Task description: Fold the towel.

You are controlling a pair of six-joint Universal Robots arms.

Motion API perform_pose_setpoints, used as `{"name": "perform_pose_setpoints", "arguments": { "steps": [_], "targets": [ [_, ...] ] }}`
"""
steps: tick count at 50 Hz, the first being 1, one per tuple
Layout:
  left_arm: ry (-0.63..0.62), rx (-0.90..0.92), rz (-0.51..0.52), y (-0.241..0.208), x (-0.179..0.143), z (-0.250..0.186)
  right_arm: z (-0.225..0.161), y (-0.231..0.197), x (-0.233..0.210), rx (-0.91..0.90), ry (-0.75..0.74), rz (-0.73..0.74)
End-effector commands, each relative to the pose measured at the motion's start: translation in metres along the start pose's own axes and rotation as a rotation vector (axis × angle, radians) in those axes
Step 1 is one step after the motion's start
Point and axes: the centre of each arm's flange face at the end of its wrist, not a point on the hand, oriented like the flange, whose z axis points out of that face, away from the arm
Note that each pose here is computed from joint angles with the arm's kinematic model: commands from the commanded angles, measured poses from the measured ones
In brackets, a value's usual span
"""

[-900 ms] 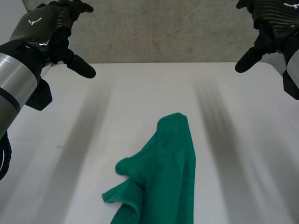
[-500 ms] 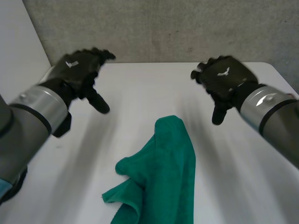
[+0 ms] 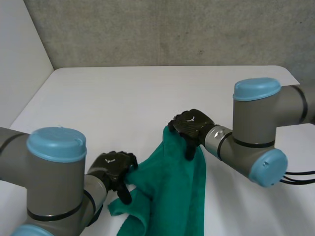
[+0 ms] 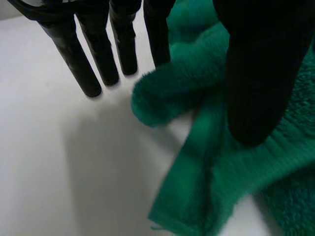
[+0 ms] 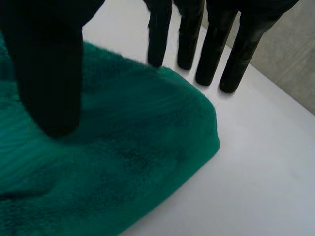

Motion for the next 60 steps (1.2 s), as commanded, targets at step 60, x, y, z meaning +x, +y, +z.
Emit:
{"name": "perform_pose_setpoints", "arguments": {
  "steps": [60],
  "targets": [
    [-0.07,0.382,0.167,-0.049,-0.008,-0.027,-0.103,-0.042,0.076,0.143,0.451,0.071]
  ]
}}
